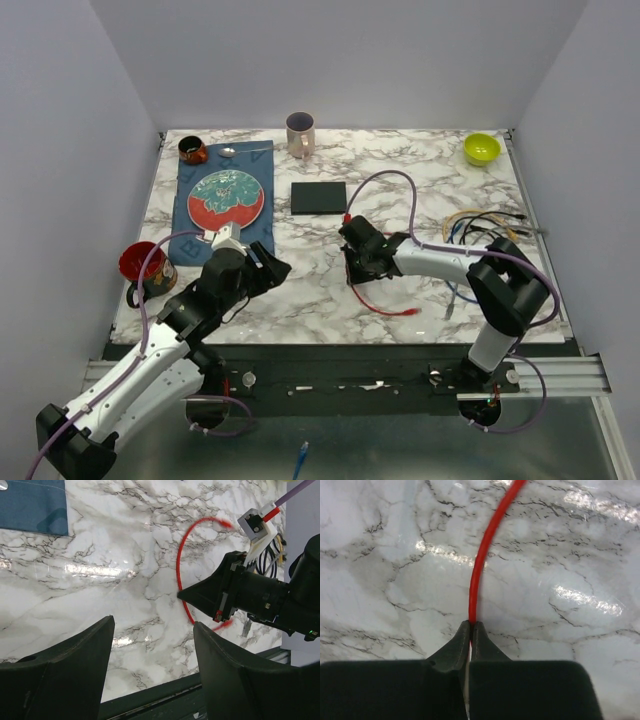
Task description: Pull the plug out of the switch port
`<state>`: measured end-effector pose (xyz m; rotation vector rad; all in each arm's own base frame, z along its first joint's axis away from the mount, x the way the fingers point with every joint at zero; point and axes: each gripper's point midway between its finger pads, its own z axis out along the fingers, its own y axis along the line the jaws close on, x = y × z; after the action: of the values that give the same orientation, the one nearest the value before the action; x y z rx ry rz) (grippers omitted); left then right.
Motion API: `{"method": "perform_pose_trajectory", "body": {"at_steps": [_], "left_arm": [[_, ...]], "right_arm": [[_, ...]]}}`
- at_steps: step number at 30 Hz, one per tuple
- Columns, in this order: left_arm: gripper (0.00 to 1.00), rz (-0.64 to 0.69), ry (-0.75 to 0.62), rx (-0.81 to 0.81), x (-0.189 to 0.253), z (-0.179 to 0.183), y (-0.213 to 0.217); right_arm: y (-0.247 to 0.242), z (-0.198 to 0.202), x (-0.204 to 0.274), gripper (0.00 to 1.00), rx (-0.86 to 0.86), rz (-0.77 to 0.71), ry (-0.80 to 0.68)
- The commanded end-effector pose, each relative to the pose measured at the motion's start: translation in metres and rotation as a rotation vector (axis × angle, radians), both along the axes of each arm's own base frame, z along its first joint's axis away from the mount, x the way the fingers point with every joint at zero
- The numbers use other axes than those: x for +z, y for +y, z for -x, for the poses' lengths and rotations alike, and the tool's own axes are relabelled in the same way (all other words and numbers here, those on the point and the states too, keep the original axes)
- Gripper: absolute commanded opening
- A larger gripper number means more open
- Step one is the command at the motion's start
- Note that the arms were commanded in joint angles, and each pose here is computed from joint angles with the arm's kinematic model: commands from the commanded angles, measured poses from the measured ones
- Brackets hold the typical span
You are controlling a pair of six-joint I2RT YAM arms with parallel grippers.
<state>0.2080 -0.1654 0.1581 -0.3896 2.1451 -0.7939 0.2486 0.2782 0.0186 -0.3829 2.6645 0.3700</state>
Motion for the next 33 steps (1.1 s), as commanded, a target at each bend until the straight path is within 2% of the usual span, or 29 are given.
{"method": "perform_pose_trajectory", "body": {"at_steps": [1, 2, 3, 5, 7, 10, 15, 17, 21, 22, 23, 26, 29, 30, 33], "left_arm": [[0.74, -0.014, -0.009, 0.012, -0.005, 0.001, 0.004], [0.74, -0.01, -0.01, 0.01, -0.005, 0.001, 0.004], [0.74, -0.007, -0.013, 0.007, -0.005, 0.001, 0.003], [0.73, 0.001, -0.013, 0.002, -0.005, 0.002, 0.002], [0.73, 0.01, -0.015, -0.007, -0.006, 0.003, 0.0], [0.73, 0.028, -0.021, -0.013, -0.004, 0.001, -0.004], [0.73, 0.059, -0.03, -0.039, -0.001, 0.001, -0.011], [0.73, 0.065, -0.034, -0.048, 0.0, 0.001, -0.013], [0.73, 0.061, -0.041, -0.068, -0.001, 0.002, -0.015], [0.73, 0.053, -0.039, -0.07, -0.002, 0.002, -0.015], [0.73, 0.046, -0.032, -0.072, -0.003, 0.002, -0.014], [0.75, 0.025, -0.015, -0.072, -0.009, 0.001, -0.014], [0.78, 0.011, -0.002, -0.051, -0.013, -0.001, -0.011], [0.87, 0.005, 0.0, -0.041, -0.014, -0.001, -0.009], [0.91, 0.004, 0.002, 0.008, -0.016, -0.003, -0.002]], "right_arm": [[-0.032, 0.006, -0.002, 0.01, -0.066, 0.119, -0.019], [-0.038, 0.005, 0.006, 0.01, -0.081, 0.139, -0.041], [-0.04, -0.004, 0.033, 0.01, -0.11, 0.11, -0.109], [-0.062, -0.019, 0.067, 0.0, -0.183, 0.169, -0.227], [-0.079, -0.039, 0.127, 0.01, -0.262, 0.162, -0.396], [-0.115, -0.055, 0.182, 0.01, -0.365, 0.203, -0.507], [-0.196, -0.077, 0.189, 0.01, -0.574, 0.27, -0.458], [-0.227, -0.081, 0.172, 0.01, -0.655, 0.291, -0.397], [-0.255, -0.072, 0.132, 0.01, -0.716, 0.336, -0.274], [-0.253, -0.069, 0.124, 0.08, -0.715, 0.314, -0.242], [-0.253, -0.066, 0.118, 0.31, -0.717, 0.305, -0.223], [-0.237, -0.065, 0.118, 0.58, -0.711, 0.187, -0.236], [-0.211, -0.073, 0.15, 0.62, -0.655, -0.002, -0.324], [-0.203, -0.074, 0.159, 0.62, -0.634, -0.049, -0.345], [-0.162, -0.075, 0.191, 0.62, -0.486, -0.224, -0.431]]}}
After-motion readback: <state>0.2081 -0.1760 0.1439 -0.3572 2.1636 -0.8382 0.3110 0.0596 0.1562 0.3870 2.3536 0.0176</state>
